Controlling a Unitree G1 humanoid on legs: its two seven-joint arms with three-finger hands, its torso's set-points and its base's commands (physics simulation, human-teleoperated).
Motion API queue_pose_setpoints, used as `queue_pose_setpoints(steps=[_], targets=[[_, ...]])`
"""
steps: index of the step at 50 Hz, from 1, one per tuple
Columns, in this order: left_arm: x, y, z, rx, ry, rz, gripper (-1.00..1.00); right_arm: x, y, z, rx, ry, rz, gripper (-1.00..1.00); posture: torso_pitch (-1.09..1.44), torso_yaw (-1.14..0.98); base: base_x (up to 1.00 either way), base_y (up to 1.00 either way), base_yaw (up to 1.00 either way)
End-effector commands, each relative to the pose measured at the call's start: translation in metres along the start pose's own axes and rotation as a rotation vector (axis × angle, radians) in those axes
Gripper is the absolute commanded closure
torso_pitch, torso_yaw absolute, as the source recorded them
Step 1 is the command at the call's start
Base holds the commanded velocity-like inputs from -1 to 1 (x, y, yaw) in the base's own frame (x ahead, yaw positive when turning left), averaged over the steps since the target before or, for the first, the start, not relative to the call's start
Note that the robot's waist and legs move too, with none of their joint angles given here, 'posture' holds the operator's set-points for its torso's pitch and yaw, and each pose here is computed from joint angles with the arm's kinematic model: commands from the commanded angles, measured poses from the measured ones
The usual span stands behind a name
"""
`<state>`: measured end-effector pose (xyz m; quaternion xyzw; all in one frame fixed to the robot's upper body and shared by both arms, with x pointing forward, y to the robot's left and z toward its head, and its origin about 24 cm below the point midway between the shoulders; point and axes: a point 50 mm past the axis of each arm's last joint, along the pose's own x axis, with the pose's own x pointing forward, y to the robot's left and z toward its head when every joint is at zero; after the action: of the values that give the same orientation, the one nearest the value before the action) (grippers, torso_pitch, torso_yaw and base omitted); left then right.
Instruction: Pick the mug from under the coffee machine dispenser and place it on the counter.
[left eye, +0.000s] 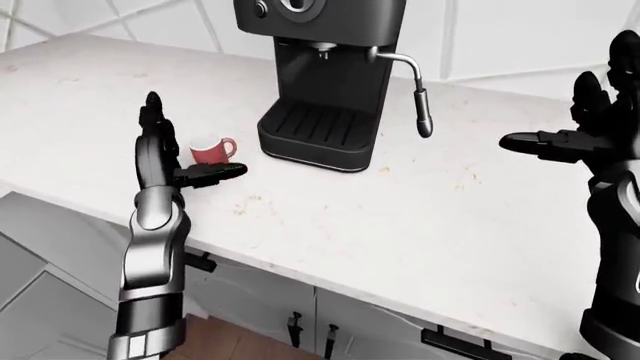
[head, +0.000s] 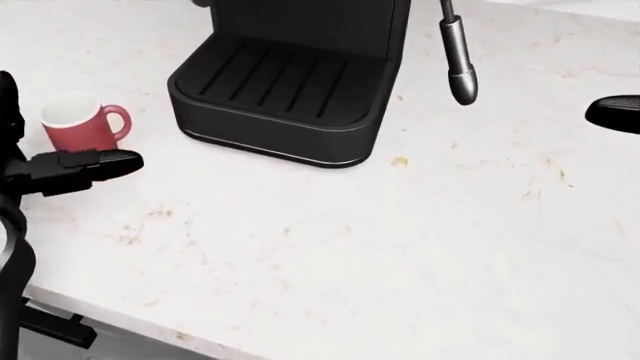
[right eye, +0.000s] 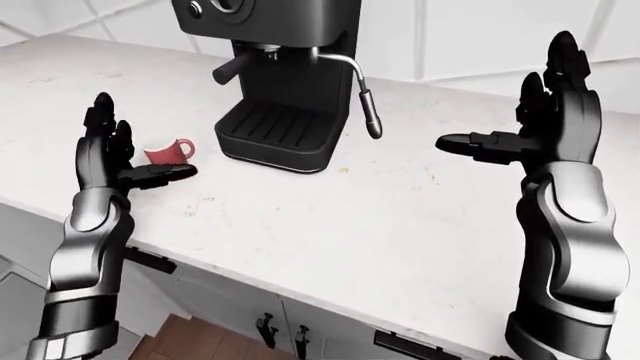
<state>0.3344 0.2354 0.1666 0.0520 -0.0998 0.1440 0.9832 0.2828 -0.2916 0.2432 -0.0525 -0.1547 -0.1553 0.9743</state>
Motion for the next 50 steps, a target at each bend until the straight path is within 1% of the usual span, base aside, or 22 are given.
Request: queue_pose_setpoints(steps=[1,4,8,16,20,24,26,27,29,30,35,39,43,44,50], targets=[[0.001,0.002,0.023,-0.004,-0.092,-0.006,-1.0,0.0,-0.002,0.02,-0.009,-0.094,-0.008,-1.0,0.0,0.0,0.0,0.0,0.0],[-0.003,0.002,0.026,-0.002,-0.088,-0.024,-1.0,0.001,-0.002,0.02,-0.009,-0.094,-0.008,-1.0,0.0,0.0,0.0,0.0,0.0],[-0.013,0.005,0.034,0.024,-0.094,-0.057,-1.0,0.0,-0.001,0.019,-0.01,-0.093,-0.004,-1.0,0.0,0.0,0.0,0.0,0.0],[-0.027,0.016,0.058,0.038,-0.127,-0.07,-1.0,0.0,-0.002,0.021,-0.009,-0.096,-0.004,-1.0,0.0,0.0,0.0,0.0,0.0],[-0.029,0.021,0.064,0.047,-0.137,-0.067,-1.0,0.0,-0.002,0.022,-0.009,-0.096,-0.005,-1.0,0.0,0.0,0.0,0.0,0.0],[-0.038,0.025,0.075,0.055,-0.15,-0.079,-1.0,0.001,-0.002,0.022,-0.009,-0.097,-0.005,-1.0,0.0,0.0,0.0,0.0,0.0],[-0.043,0.028,0.083,0.057,-0.165,-0.084,-1.0,0.001,-0.002,0.022,-0.009,-0.097,-0.006,-1.0,0.0,0.0,0.0,0.0,0.0],[-0.045,0.03,0.088,0.049,-0.173,-0.083,-1.0,0.001,-0.002,0.022,-0.009,-0.097,-0.006,-1.0,0.0,0.0,0.0,0.0,0.0],[-0.052,0.034,0.103,0.047,-0.203,-0.106,-1.0,0.0,-0.002,0.022,-0.01,-0.097,-0.006,-1.0,0.0,0.0,0.0,0.0,0.0],[-0.055,0.036,0.109,0.056,-0.217,-0.113,-1.0,0.0,-0.002,0.022,-0.01,-0.097,-0.006,-1.0,0.0,0.0,0.0,0.0,0.0],[-0.059,0.045,0.129,0.073,-0.263,-0.113,-1.0,0.0,-0.003,0.022,-0.011,-0.097,-0.005,-1.0,0.0,0.0,0.0,0.0,0.0],[-0.06,0.053,0.145,0.078,-0.297,-0.093,-1.0,0.0,-0.003,0.022,-0.012,-0.098,-0.005,-1.0,0.0,0.0,0.0,0.0,0.0],[-0.063,0.062,0.165,0.089,-0.344,-0.074,-1.0,0.0,-0.003,0.023,-0.012,-0.1,-0.005,-1.0,0.0,0.0,0.0,0.0,0.0],[-0.064,0.064,0.172,0.098,-0.363,-0.069,-1.0,0.0,-0.003,0.024,-0.011,-0.101,-0.005,-1.0,0.0,0.0,0.0,0.0,0.0],[-0.071,0.073,0.195,0.125,-0.428,-0.051,-1.0,0.0,-0.004,0.026,-0.011,-0.105,-0.006,-1.0,0.0,0.0,0.0,0.0,0.0]])
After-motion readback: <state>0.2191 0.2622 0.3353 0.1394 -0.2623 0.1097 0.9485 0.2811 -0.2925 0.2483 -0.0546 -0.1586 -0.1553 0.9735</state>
